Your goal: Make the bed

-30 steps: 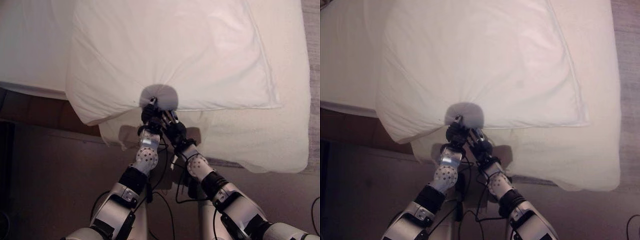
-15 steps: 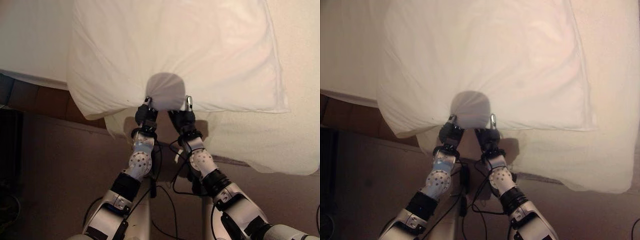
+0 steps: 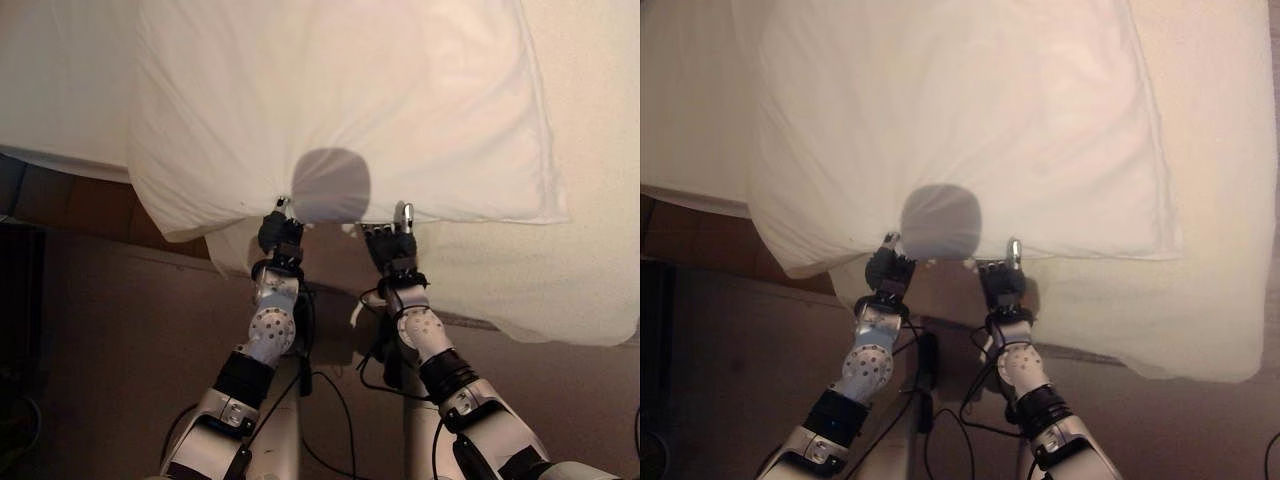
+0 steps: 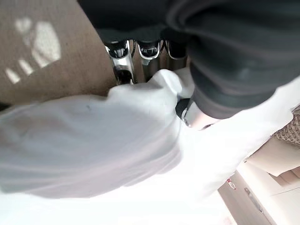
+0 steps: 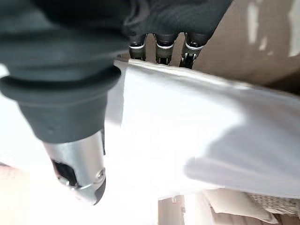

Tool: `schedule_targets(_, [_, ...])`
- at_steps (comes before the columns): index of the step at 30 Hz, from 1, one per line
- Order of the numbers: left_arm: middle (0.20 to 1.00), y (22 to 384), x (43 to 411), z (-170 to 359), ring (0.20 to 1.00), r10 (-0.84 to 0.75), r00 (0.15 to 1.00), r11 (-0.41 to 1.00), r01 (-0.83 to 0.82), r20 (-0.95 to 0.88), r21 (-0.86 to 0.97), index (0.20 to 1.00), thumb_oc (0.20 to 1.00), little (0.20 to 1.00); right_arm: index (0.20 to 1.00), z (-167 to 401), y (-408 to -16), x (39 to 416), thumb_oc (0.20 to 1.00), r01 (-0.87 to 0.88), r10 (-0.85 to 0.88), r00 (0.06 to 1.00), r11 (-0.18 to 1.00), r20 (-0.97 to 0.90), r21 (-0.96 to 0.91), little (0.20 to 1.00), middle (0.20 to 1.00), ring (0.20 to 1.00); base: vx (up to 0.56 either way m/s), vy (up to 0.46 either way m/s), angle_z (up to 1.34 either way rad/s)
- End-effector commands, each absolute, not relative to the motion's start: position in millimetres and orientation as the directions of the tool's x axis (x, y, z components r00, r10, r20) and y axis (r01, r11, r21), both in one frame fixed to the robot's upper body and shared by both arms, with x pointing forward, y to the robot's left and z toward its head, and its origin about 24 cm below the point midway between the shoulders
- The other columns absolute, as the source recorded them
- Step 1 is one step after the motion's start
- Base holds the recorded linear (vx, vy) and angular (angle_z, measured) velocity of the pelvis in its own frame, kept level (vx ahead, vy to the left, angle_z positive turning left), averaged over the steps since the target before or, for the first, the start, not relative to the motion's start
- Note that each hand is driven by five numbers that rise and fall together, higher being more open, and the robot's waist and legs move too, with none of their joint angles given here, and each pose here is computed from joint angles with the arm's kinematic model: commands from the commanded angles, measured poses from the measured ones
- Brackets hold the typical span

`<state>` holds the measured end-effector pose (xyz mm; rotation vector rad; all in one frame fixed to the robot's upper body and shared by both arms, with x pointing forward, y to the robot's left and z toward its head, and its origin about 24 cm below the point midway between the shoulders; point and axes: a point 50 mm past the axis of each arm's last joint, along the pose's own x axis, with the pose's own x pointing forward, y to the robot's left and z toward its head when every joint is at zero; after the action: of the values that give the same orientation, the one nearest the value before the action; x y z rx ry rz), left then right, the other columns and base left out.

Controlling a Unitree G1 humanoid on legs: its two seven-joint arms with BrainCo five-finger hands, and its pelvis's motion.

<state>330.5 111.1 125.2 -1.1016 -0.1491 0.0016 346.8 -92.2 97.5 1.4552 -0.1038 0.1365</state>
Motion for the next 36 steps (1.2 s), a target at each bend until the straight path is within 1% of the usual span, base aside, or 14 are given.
schedule_targets(1, [0.200,158,313,150,0.200,0.314,0.916,0.457,0.083,0.248,-0.886,0.200,0.200,0.200,1.000,132,-110,348,1.000,-0.268,-0.073,0.959,0.075,0.273,0.961,1.000,1.000,1.000,0.00,0.000,0.00])
schedule_targets(2, [0.200,158,313,150,0.200,0.314,0.916,0.457,0.083,0.248,-0.885,0.200,0.200,0.200,1.000,132,-110,348,1.000,-0.268,-0.073,0.959,0.075,0.273,0.960,1.000,1.000,1.000,0.00,0.000,0.00])
schedule_targets(5, [0.200,175,310,154,0.200,0.411,0.879,0.442,0.040,0.242,-0.896,0.200,0.200,0.200,1.000,136,-123,351,1.000,-0.266,-0.123,0.954,0.082,0.275,0.960,1.000,1.000,1.000,0.00,0.000,0.00])
schedule_targets(10, [0.200,189,306,155,0.200,0.478,0.845,0.443,0.006,0.241,-0.897,0.200,0.200,0.200,1.000,145,-139,356,1.000,-0.281,-0.174,0.940,0.094,0.294,0.955,1.000,1.000,1.000,0.00,0.000,0.00])
schedule_targets(15, [0.200,199,303,158,0.200,0.523,0.817,0.439,-0.012,0.245,-0.899,0.200,0.200,0.200,1.000,152,-147,358,1.000,-0.296,-0.199,0.929,0.105,0.312,0.949,1.000,1.000,1.000,0.00,0.000,0.00])
schedule_targets(22, [0.200,224,295,153,0.200,0.624,0.752,0.431,-0.104,0.213,-0.896,0.200,0.200,0.200,1.000,158,-160,357,1.000,-0.315,-0.245,0.911,0.106,0.332,0.943,1.000,1.000,1.000,0.00,0.000,0.00])
schedule_targets(31, [0.200,234,290,154,0.200,0.677,0.708,0.421,-0.145,0.204,-0.895,0.200,0.200,0.200,1.000,158,-166,357,1.000,-0.311,-0.256,0.907,0.123,0.333,0.942,1.000,1.000,1.000,0.00,0.000,0.00])
schedule_targets(32, [0.200,235,290,154,0.200,0.679,0.705,0.422,-0.148,0.204,-0.894,0.200,0.200,0.200,0.787,158,-167,356,0.787,-0.314,-0.259,0.905,0.122,0.336,0.941,0.787,0.787,0.787,0.00,0.000,0.00])
schedule_targets(33, [0.200,235,289,154,0.200,0.681,0.703,0.430,-0.158,0.205,-0.889,0.200,0.200,0.200,0.291,159,-169,356,0.291,-0.315,-0.269,0.903,0.119,0.336,0.942,0.291,0.291,0.291,0.00,0.000,0.00])
schedule_targets(34, [0.200,235,289,154,0.200,0.681,0.703,0.430,-0.157,0.205,-0.889,0.200,0.200,0.200,0.200,159,-169,356,0.200,-0.316,-0.269,0.902,0.119,0.337,0.941,0.200,0.200,0.200,0.00,0.000,0.00])
schedule_targets(36, [0.200,236,288,155,0.200,0.689,0.695,0.427,-0.158,0.207,-0.890,0.200,0.200,0.200,0.200,160,-167,356,0.200,-0.325,-0.269,0.900,0.115,0.344,0.939,0.200,0.200,0.200,0.00,0.000,0.00])
